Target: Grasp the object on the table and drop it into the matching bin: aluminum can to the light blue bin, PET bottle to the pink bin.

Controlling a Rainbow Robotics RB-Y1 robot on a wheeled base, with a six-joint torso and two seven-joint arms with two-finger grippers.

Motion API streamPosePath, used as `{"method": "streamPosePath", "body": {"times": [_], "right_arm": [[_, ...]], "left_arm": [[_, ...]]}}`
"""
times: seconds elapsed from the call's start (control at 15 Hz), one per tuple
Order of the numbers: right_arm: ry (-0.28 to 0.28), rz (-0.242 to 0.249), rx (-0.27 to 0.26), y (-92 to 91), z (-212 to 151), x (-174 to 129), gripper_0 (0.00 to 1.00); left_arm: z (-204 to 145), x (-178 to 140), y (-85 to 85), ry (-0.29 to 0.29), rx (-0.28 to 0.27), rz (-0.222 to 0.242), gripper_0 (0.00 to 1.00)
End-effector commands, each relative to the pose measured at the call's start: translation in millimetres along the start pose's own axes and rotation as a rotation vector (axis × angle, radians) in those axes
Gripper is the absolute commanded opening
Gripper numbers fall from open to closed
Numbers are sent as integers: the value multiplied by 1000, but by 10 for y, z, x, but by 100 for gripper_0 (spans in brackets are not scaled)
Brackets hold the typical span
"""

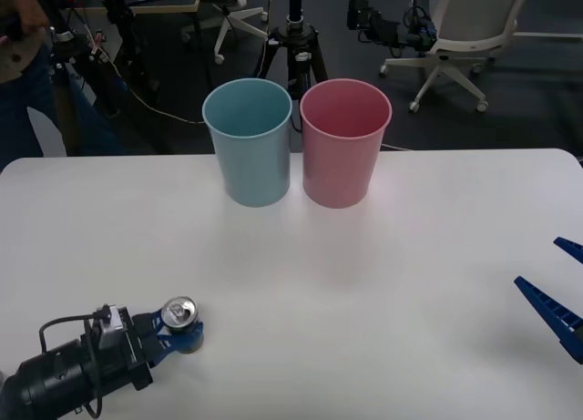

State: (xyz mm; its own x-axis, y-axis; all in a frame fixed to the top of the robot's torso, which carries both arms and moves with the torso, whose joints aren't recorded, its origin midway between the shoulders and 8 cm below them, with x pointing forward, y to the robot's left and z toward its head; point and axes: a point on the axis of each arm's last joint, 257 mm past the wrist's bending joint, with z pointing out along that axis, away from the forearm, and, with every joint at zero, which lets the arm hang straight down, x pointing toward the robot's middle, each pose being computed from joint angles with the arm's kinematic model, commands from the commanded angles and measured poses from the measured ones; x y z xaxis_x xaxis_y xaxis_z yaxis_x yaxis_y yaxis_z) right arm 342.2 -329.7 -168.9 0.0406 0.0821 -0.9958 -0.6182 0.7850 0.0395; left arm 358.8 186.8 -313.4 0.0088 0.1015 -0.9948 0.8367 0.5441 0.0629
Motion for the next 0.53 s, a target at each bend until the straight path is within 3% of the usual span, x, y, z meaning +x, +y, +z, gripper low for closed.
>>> {"method": "streamPosePath", "body": {"times": [0.07, 0.27, 0.53], "right_arm": [[0, 0, 0, 0, 0, 0, 100], [0, 0, 0, 0, 0, 0, 100], [0, 0, 0, 0, 0, 0, 100]], "left_arm": [[-84, -213, 49, -7, -13, -5, 0], [-160, -513, 135, -47, -38, 8, 0], [-363, -931, 256, -69, -119, 29, 0]]}}
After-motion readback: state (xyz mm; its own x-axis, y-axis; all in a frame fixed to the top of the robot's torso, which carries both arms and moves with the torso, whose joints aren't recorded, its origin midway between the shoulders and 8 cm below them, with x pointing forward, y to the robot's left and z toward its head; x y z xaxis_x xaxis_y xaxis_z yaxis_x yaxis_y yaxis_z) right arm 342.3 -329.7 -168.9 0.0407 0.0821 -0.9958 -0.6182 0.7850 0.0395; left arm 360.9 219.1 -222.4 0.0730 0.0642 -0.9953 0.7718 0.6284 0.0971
